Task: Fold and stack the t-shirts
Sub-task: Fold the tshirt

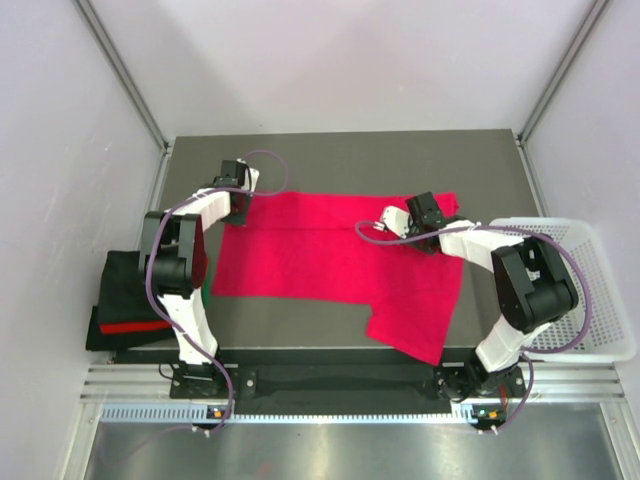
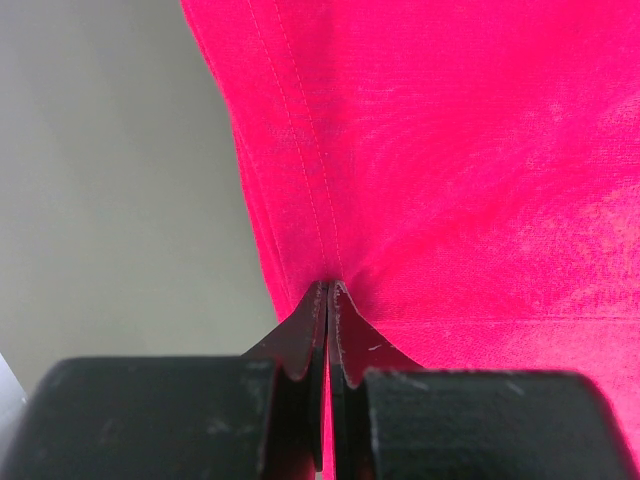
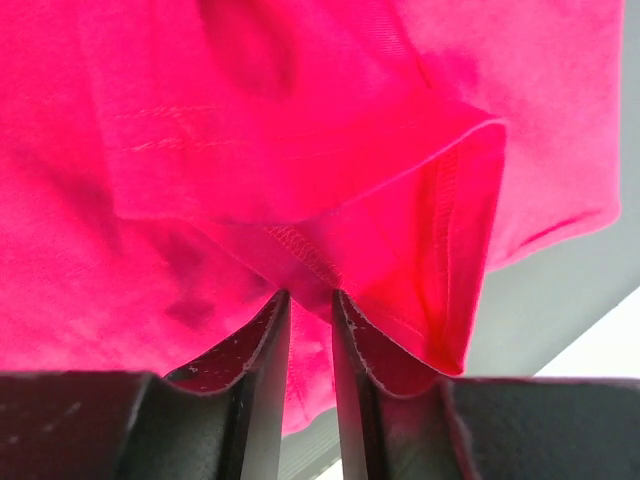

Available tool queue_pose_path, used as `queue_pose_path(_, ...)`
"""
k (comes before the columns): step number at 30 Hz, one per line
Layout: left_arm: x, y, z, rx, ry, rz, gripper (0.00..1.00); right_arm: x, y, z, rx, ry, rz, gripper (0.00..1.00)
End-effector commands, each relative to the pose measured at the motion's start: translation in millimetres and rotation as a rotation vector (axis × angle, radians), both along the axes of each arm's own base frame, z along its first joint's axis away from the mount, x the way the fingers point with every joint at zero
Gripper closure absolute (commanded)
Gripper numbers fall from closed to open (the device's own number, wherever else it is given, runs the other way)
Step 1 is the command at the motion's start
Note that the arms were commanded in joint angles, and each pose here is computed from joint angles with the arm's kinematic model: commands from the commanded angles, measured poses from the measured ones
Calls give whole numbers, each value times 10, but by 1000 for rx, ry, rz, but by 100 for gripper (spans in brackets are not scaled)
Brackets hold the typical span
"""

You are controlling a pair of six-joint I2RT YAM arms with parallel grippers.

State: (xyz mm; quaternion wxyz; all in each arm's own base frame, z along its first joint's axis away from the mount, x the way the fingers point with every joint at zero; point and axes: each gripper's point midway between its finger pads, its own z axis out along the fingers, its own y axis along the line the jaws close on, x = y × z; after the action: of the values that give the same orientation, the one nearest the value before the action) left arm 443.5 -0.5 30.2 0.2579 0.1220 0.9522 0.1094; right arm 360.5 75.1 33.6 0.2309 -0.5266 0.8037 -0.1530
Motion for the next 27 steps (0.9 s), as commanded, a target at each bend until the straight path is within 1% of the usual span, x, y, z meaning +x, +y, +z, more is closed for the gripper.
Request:
queue_pose_path(1, 27, 32, 71, 3, -17, 6, 99, 150, 10, 80, -5, -67, -12, 77)
queue_pose_path(6, 19, 28, 70, 0, -16, 8, 99, 111, 6, 46, -5, -50, -10, 82)
queue_pose_path(9, 18, 29, 67, 1, -16, 7, 99, 69, 4, 22, -4, -39, -8, 93)
queue_pose_path(10, 14, 26, 67, -1, -16, 7, 99, 50, 3, 11, -1, -35, -9, 99)
queue_pose_path(14, 16, 23, 73, -3, -18, 8, 100, 23, 12, 91, 25, -52, -9, 100)
queue_pose_path(17, 24, 20, 97, -4, -23, 6, 100, 1, 44, 248, 49, -66, -11, 100)
queue_pose_path(22, 17, 15, 111, -8, -28, 5, 100, -101, 96, 661, 106, -113, -6, 100)
queue_pose_path(27, 13, 6, 110, -14, -28, 6, 99, -234, 146, 804, 146, -102, -3, 100)
